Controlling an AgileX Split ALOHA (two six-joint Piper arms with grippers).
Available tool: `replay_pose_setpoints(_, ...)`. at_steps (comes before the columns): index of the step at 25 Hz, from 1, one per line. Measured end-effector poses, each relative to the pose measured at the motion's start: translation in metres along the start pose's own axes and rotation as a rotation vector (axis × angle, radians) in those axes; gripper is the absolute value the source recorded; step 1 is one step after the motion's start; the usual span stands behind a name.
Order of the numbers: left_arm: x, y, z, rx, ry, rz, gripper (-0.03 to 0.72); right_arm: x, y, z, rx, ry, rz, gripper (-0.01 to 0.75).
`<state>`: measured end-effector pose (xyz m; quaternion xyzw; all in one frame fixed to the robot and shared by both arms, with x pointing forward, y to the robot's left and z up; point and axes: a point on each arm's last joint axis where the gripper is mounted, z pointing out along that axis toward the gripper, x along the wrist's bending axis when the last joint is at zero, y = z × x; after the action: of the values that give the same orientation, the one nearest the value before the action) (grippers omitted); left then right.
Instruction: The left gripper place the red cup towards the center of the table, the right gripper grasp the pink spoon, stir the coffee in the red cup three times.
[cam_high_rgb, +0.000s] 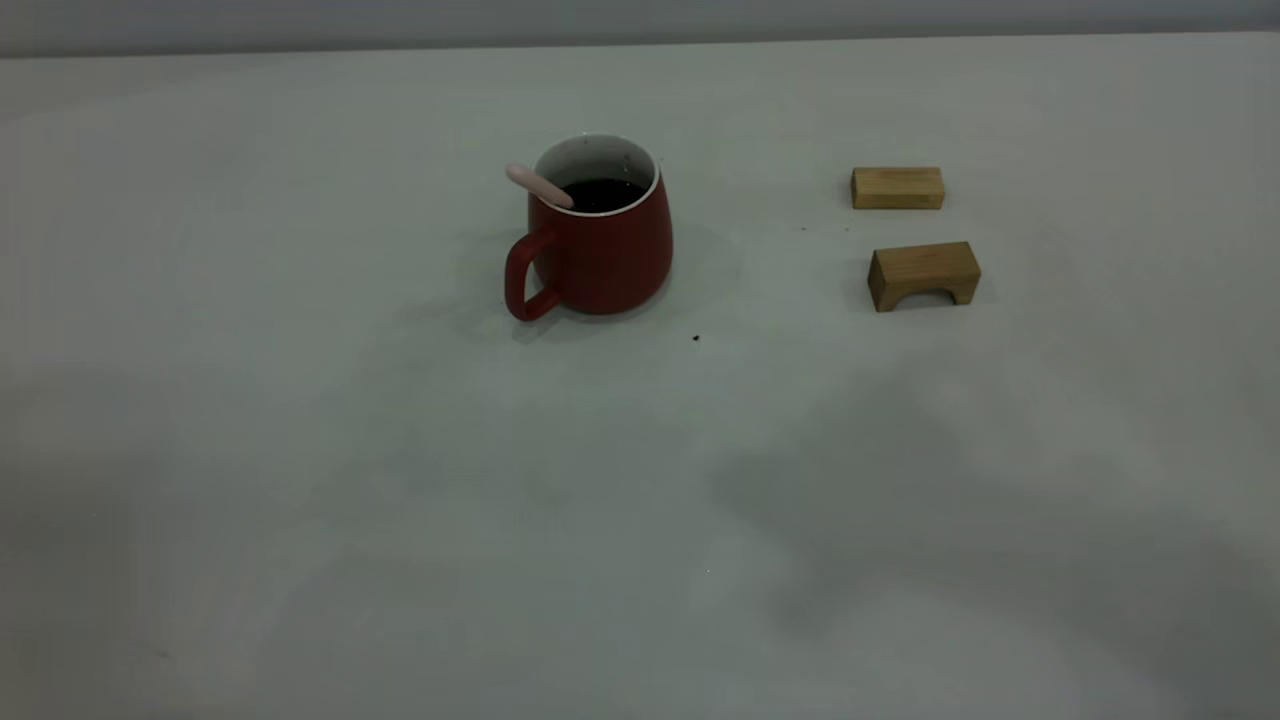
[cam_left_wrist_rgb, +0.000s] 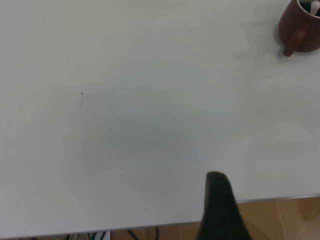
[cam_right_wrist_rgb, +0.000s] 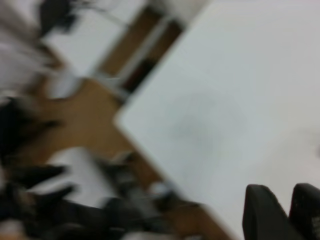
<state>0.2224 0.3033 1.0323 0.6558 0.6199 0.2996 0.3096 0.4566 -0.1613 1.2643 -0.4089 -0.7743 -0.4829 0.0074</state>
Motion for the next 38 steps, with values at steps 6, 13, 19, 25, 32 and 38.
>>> replay_pose_setpoints(6, 0.0, 0.0, 0.0, 0.0, 0.0, 0.0, 0.558, 0.028, -0.082, -0.086, -0.099, -0.242, -0.1, 0.165)
replay_pose_setpoints(13, 0.0, 0.0, 0.0, 0.0, 0.0, 0.0, 0.558, 0.03, -0.215, -0.104, -0.139, -0.438, -0.132, 0.174)
replay_pose_setpoints(19, 0.0, 0.0, 0.0, 0.0, 0.0, 0.0, 0.558, 0.003, -0.296, -0.077, -0.144, -0.662, -0.106, 0.182)
replay_pose_setpoints(25, 0.0, 0.0, 0.0, 0.0, 0.0, 0.0, 0.558, -0.015, -0.324, -0.065, -0.2, -0.808, 0.019, 0.187)
replay_pose_setpoints(32, 0.0, 0.0, 0.0, 0.0, 0.0, 0.0, 0.558, -0.024, -0.332, -0.061, -0.188, -0.845, 0.073, 0.189)
replay_pose_setpoints(38, 0.0, 0.0, 0.0, 0.0, 0.0, 0.0, 0.558, -0.026, -0.334, -0.061, -0.181, -0.861, 0.084, 0.198)
